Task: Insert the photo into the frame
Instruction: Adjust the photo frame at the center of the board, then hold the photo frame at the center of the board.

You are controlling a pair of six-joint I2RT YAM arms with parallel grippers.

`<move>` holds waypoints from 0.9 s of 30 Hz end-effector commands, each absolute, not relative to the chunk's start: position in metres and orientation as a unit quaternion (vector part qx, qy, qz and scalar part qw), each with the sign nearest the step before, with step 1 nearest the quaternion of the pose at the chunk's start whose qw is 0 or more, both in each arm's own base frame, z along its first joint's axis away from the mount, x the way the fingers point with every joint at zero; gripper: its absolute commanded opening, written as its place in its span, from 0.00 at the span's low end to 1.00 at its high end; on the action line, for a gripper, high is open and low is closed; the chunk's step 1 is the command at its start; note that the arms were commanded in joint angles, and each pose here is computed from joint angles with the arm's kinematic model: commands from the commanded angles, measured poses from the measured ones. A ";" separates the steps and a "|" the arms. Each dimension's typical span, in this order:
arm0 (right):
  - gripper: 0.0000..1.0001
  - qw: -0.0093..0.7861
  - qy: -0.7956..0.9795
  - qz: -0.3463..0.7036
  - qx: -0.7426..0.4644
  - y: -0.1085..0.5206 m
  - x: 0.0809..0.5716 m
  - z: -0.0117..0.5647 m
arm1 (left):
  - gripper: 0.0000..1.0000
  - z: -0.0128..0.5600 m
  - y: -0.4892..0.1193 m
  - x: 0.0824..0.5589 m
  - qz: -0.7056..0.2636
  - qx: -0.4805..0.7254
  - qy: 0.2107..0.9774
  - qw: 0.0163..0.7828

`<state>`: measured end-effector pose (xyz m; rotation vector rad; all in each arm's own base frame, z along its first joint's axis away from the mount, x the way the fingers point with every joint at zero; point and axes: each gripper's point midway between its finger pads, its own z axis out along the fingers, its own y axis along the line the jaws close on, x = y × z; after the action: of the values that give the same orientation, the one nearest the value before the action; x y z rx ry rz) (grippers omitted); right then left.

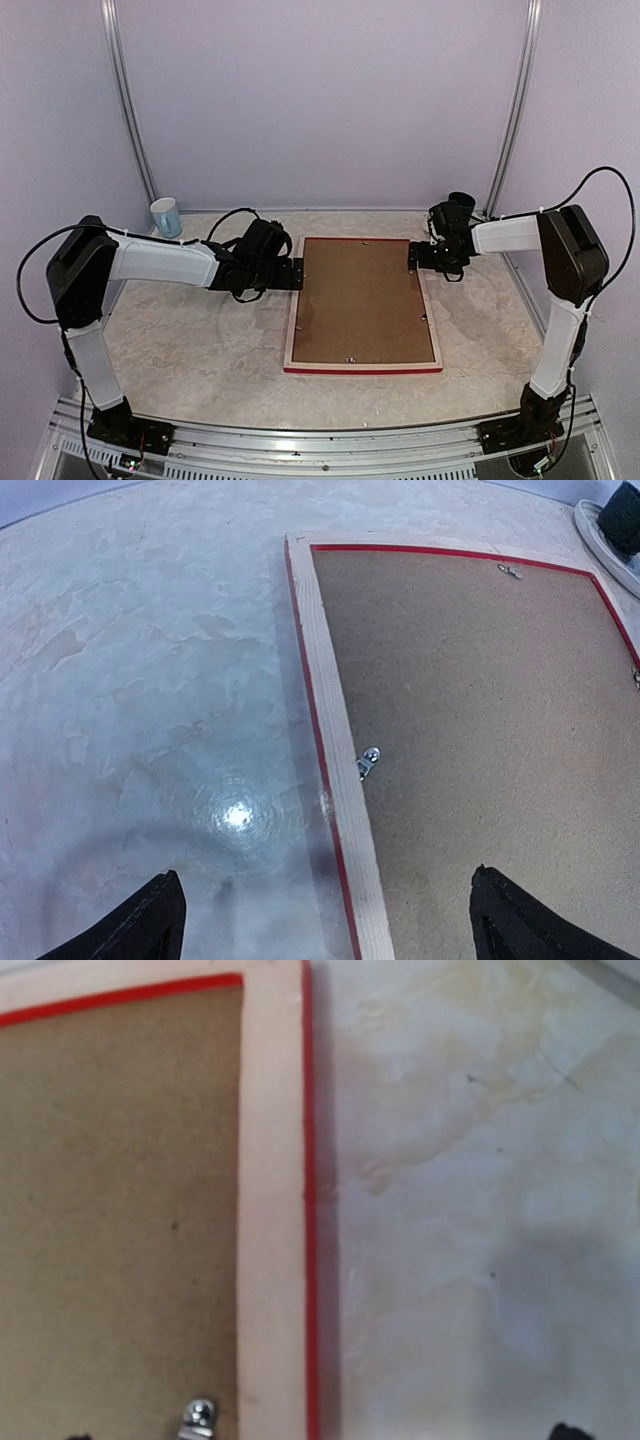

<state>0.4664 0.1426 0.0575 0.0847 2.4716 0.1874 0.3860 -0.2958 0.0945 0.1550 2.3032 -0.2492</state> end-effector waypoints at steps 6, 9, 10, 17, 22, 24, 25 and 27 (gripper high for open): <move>0.99 0.320 0.947 0.030 0.014 0.144 0.462 0.055 | 0.87 0.049 -0.314 0.402 -0.099 0.097 0.921 0.365; 0.99 0.325 0.945 0.027 0.011 0.142 0.458 0.058 | 0.80 0.039 -0.310 0.400 -0.092 0.097 0.922 0.363; 0.99 0.323 0.946 0.023 0.011 0.141 0.456 0.056 | 0.77 0.036 -0.309 0.399 -0.091 0.099 0.923 0.361; 0.99 0.317 0.948 0.004 0.011 0.136 0.451 0.051 | 0.56 0.040 -0.312 0.394 -0.118 0.105 0.916 0.370; 0.99 0.314 0.949 -0.011 0.010 0.139 0.449 0.043 | 0.52 0.034 -0.317 0.385 -0.140 0.111 0.918 0.354; 0.99 0.314 0.949 -0.014 0.009 0.141 0.449 0.041 | 0.50 0.036 -0.318 0.383 -0.147 0.111 0.917 0.354; 0.98 0.314 0.949 -0.017 0.011 0.141 0.449 0.040 | 0.50 0.037 -0.318 0.382 -0.150 0.110 0.916 0.355; 0.98 0.314 0.949 -0.020 0.012 0.141 0.450 0.039 | 0.49 0.037 -0.318 0.381 -0.150 0.110 0.916 0.355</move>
<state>0.4523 0.1428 0.0462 0.0239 2.4940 0.0023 0.3843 -0.3184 0.0266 0.2842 2.3795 -0.3453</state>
